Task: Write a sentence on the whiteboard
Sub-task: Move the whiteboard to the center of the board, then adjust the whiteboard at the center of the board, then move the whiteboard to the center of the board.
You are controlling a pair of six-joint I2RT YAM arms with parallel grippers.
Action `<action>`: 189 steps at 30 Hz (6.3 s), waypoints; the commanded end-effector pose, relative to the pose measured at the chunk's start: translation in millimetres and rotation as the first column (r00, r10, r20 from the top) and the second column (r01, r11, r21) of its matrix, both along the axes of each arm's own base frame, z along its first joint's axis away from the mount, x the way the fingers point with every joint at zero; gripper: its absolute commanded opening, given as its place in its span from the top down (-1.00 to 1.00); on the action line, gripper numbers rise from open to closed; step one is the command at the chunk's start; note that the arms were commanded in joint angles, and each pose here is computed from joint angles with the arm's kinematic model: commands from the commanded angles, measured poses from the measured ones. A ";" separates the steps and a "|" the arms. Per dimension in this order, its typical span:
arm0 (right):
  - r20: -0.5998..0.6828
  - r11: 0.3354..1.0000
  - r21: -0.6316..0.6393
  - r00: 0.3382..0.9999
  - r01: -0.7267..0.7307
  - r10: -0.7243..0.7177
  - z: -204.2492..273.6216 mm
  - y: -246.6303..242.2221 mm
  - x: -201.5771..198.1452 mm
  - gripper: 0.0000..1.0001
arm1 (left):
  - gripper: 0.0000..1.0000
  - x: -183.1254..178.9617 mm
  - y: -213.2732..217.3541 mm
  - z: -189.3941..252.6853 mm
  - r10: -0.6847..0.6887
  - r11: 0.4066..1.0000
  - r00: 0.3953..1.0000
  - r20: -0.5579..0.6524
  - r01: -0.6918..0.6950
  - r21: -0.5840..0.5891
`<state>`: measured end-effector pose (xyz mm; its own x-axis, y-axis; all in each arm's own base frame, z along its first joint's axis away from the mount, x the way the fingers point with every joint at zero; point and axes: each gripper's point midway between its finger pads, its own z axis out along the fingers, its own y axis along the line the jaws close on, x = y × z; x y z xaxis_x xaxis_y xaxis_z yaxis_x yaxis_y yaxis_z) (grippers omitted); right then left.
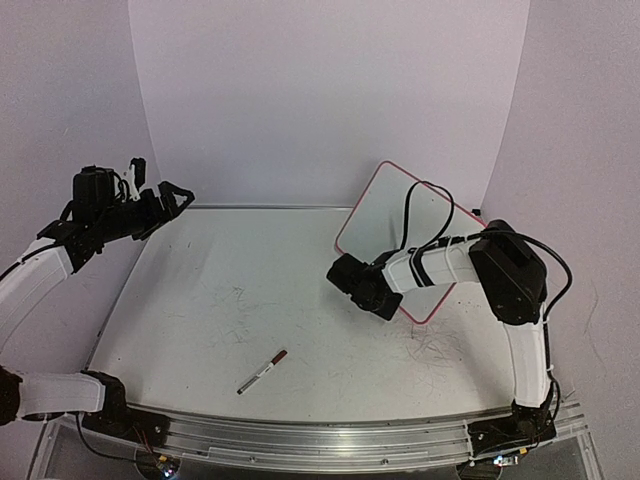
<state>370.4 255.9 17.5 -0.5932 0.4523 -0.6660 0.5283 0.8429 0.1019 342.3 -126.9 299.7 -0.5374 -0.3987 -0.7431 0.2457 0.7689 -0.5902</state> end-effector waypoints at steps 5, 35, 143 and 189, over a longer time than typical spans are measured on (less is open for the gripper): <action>0.009 0.980 -0.073 0.983 -0.183 0.184 9.9 10.5 -7.4 0.88 | -0.99 4.8 -2.9 -3.8 -0.001 1.000 1.000 -0.007 0.001 -0.013; 0.017 0.463 -0.185 0.468 -0.867 0.883 -0.5 89.0 -94.9 0.97 | -0.99 -12.0 -11.2 -64.5 -0.019 0.992 0.985 -0.170 -0.004 -0.129; 0.073 0.763 -0.016 0.760 -0.646 0.645 18.7 72.3 -74.2 1.00 | 1.00 -22.1 -76.4 -181.9 -0.324 0.942 0.938 -0.126 0.332 0.054; 0.100 0.605 -0.135 0.596 -0.785 0.796 21.2 -7.3 -75.4 1.00 | -0.15 -27.7 -267.1 -158.0 -0.810 0.559 0.580 0.084 0.808 -0.188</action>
